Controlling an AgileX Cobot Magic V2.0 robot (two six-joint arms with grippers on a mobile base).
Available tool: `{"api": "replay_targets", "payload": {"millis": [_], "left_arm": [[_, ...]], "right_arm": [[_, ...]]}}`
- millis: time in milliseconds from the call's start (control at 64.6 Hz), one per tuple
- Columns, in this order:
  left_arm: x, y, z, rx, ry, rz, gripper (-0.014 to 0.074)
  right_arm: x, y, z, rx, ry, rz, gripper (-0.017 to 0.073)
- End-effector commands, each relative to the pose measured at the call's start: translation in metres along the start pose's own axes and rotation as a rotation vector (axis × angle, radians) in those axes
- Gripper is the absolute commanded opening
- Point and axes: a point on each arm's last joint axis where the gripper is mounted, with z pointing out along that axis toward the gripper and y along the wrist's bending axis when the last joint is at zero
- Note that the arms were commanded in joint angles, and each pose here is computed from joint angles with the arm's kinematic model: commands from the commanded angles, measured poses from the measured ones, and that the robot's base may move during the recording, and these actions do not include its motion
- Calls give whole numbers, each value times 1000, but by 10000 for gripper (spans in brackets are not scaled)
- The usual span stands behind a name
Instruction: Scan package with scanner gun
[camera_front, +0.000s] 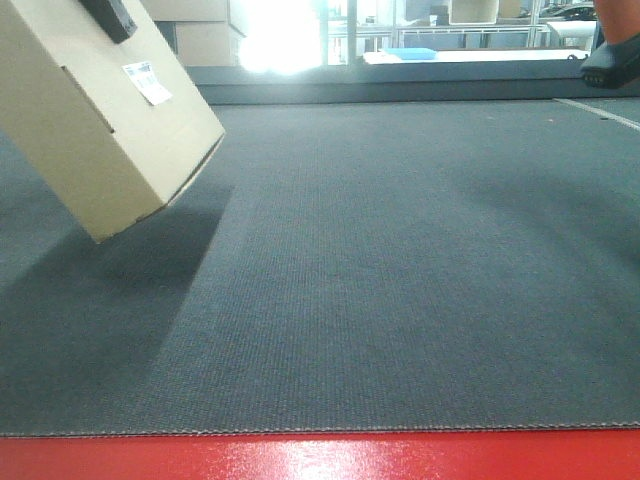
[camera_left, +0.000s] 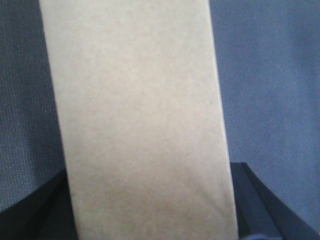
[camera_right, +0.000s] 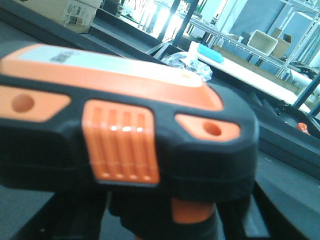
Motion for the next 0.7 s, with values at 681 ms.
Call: {"api": "replay_targets", "payload": {"millis": [681], "left_arm": [[2, -5, -11, 0, -27, 14, -111]], "right_arm": [[0, -3, 12, 64, -56, -65, -154]]}}
